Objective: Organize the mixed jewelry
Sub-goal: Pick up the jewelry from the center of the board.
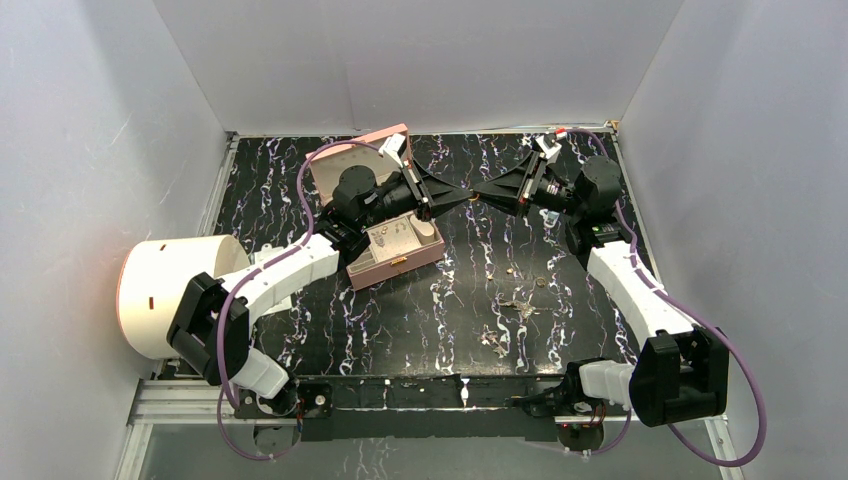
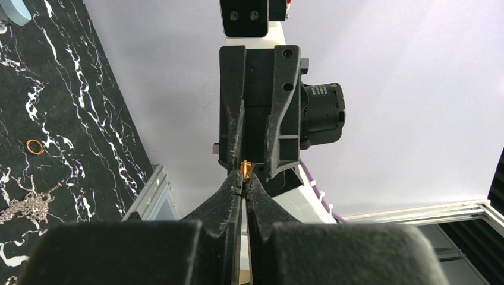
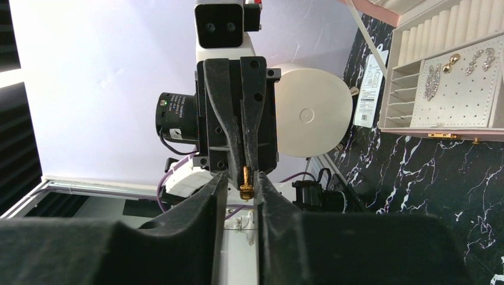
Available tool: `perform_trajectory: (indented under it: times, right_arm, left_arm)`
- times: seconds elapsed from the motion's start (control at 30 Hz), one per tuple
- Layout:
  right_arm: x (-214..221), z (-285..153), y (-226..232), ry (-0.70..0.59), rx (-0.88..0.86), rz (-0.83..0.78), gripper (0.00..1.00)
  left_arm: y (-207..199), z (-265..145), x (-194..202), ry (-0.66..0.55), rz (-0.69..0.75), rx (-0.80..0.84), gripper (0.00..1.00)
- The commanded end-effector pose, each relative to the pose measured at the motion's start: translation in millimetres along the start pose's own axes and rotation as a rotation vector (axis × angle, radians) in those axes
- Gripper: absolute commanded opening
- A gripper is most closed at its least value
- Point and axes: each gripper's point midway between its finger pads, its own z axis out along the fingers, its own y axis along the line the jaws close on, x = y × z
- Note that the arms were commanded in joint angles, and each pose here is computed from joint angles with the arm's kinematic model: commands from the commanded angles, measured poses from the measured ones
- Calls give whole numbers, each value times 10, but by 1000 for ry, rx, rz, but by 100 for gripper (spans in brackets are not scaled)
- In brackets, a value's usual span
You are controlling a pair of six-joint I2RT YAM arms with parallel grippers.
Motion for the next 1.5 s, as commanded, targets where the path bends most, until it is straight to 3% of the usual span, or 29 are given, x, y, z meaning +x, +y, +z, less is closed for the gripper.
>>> perform_trajectory:
  times: [0.0, 0.4, 0.47, 0.73, 0.87, 1.0, 1.1, 1.23, 1.47]
  right_arm:
    - [46, -20, 147, 15, -44, -63, 26]
    - [-1, 9, 79, 8, -20, -59, 10]
    - [-17, 17, 45, 5, -2, -71, 10]
    - [-91, 50, -192, -1, 99, -102, 9]
    - [-185, 72, -395, -17, 215, -152, 9]
    - [-183, 165, -586, 11, 346, -219, 9]
    - [-125, 318, -764, 32, 431, -276, 9]
    - [-86, 641, -915, 44, 559, -360, 9]
    - [-161, 1062, -1083, 19, 693, -502, 8]
  left_arm:
    - [-267, -14, -41, -3, 36, 69, 0]
    - [-257, -13, -33, -1, 42, 71, 2]
    - [-233, -27, -42, -12, 52, 62, 16]
    - [164, -157, -165, -102, 159, -166, 48]
    - [474, -417, -364, -228, 217, -363, 66]
    - [767, -804, -550, -331, 306, -602, 77]
    - [833, -1081, -649, -384, 370, -735, 78]
    - [626, -1378, -781, -428, 485, -836, 78]
    - [539, -1689, -753, -392, 591, -926, 78]
